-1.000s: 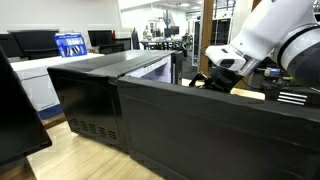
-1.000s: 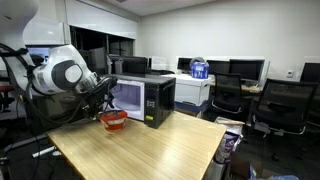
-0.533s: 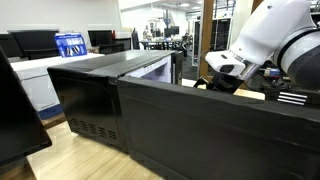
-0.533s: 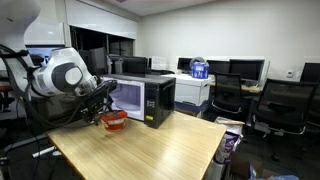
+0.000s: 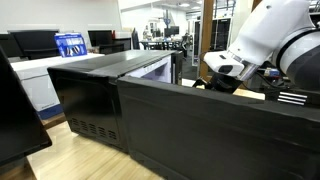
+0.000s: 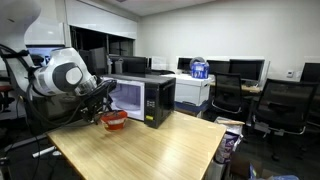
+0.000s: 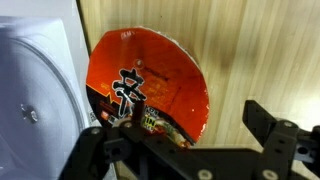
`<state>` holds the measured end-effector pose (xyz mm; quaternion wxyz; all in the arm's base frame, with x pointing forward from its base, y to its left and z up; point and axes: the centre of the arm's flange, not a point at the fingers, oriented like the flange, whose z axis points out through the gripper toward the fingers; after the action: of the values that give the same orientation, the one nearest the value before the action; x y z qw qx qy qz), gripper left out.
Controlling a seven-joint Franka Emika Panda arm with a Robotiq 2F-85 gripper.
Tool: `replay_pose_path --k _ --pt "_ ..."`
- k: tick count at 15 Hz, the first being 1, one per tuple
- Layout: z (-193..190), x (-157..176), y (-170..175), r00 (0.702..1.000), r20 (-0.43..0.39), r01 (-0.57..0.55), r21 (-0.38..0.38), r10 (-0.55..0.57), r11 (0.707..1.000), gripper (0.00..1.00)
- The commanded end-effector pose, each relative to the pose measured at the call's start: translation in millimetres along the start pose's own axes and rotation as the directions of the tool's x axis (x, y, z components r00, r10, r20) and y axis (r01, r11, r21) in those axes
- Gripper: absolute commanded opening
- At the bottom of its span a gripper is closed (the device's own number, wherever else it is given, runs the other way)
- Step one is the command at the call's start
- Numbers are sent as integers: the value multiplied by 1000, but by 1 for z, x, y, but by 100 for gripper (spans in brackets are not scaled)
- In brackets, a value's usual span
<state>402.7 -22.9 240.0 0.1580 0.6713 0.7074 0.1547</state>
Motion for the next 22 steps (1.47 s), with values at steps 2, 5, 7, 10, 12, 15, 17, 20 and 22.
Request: replay_pose_path --k 2,5,7,10,12,15,17,20,22 --pt "20 2 1 1000 10 -28 -20 28 999 100" --pt "25 1 12 999 16 -28 -31 28 999 67" --pt "29 0 15 999 20 -27 -29 28 999 53" --pt "33 0 13 999 25 -22 -17 23 1000 32" --pt "37 0 12 999 28 -21 -11 21 1000 19" --pt "37 0 18 999 32 -19 -24 20 1000 2" --pt "37 0 21 999 36 -23 -30 25 999 1" --pt "29 1 27 999 32 -33 -44 34 998 3" --pt "23 1 31 999 32 -36 -52 38 998 3"
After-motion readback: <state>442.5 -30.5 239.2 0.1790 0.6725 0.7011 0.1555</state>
